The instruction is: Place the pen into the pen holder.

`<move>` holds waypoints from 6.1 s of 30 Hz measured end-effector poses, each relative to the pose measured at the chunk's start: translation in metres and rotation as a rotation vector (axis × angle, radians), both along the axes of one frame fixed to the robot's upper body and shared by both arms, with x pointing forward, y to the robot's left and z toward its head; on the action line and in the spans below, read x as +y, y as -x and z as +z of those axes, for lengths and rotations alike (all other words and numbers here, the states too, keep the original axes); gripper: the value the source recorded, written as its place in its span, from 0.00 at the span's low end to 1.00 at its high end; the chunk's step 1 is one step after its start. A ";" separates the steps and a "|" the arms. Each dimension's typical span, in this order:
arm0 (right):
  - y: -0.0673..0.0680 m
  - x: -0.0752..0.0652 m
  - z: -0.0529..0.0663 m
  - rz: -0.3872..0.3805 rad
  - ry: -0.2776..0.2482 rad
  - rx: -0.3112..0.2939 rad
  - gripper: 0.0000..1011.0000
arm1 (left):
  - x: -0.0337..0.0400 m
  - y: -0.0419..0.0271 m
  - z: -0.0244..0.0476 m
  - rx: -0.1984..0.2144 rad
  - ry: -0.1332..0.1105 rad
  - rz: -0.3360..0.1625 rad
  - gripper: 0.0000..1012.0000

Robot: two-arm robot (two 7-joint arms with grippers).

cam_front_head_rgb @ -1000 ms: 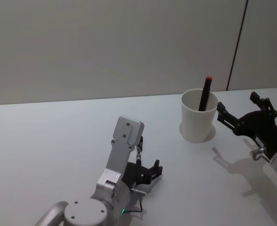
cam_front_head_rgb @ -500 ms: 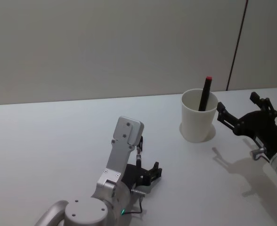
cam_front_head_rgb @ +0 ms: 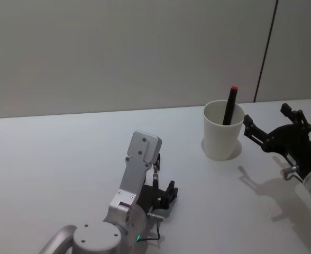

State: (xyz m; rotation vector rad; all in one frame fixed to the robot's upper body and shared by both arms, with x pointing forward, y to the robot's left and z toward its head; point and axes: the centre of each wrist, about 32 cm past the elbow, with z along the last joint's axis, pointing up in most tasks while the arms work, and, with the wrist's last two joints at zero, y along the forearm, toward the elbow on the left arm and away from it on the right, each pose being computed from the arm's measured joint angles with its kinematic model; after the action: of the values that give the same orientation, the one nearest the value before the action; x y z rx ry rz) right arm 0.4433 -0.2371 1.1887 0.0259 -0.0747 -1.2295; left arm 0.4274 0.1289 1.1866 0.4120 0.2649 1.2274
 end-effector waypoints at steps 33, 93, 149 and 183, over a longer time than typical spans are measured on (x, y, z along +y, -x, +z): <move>0.000 0.000 0.000 0.000 0.000 0.000 0.99 | 0.0000 -0.0002 0.0001 0.005 -0.003 0.001 0.12; 0.000 0.000 0.000 0.000 0.000 0.000 0.99 | 0.0666 0.0017 0.0440 -0.456 0.142 -0.199 0.12; 0.006 -0.011 0.007 0.038 -0.055 0.018 0.99 | 0.0392 -0.0260 0.0403 -0.436 0.154 -0.472 0.12; 0.021 -0.031 0.022 0.277 -0.531 0.204 0.99 | 0.0390 -0.0264 0.0404 -0.437 0.155 -0.476 0.12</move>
State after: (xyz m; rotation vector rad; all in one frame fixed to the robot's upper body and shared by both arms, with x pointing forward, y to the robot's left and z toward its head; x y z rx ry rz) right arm 0.4225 -0.2677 1.2110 0.3610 0.4224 -0.9409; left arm 0.4538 0.1679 1.2270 0.0562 -0.1113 0.7936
